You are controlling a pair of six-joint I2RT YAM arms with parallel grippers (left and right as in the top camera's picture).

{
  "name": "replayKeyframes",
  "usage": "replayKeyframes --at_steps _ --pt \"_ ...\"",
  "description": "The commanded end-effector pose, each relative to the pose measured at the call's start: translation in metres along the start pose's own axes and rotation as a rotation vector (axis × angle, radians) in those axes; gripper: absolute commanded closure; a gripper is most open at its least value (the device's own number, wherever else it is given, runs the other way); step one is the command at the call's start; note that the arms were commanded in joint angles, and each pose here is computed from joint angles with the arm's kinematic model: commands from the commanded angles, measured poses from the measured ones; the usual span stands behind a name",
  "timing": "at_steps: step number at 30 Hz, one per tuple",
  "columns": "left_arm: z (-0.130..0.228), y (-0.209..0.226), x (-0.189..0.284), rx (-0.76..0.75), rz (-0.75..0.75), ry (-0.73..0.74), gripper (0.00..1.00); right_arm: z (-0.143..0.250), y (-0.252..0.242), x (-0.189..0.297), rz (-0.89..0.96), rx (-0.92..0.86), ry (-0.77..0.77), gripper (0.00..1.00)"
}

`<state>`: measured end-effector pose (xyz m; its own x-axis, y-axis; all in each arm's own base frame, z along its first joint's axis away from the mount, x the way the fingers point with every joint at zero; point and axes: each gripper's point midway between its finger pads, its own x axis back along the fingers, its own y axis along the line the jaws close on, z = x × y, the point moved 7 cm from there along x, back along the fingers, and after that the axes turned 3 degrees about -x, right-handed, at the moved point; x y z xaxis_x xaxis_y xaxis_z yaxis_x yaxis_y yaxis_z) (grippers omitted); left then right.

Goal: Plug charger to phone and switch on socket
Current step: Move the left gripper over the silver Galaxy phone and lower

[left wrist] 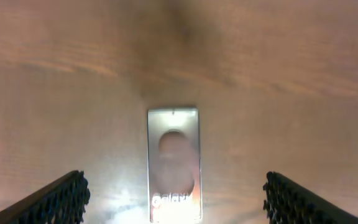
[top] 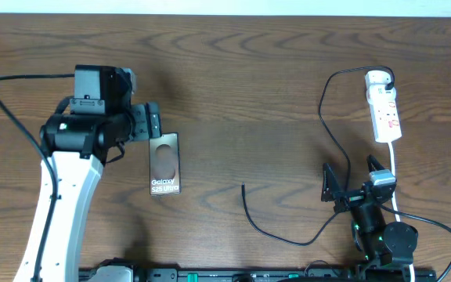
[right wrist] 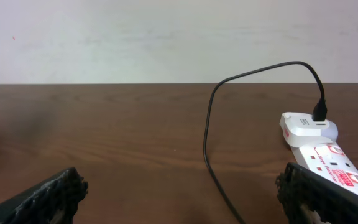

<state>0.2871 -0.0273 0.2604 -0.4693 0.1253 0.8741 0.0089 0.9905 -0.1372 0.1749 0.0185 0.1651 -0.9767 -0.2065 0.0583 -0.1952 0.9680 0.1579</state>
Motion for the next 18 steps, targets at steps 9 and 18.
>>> replayKeyframes --at_steps 9,18 --pt "0.012 0.002 -0.018 -0.006 -0.006 0.126 0.18 0.001 0.001 0.000 -0.004 -0.009 0.006 0.01" --pt "0.028 0.005 -0.047 0.005 -0.019 0.270 0.00 0.001 0.001 0.000 -0.004 -0.009 0.006 0.01"
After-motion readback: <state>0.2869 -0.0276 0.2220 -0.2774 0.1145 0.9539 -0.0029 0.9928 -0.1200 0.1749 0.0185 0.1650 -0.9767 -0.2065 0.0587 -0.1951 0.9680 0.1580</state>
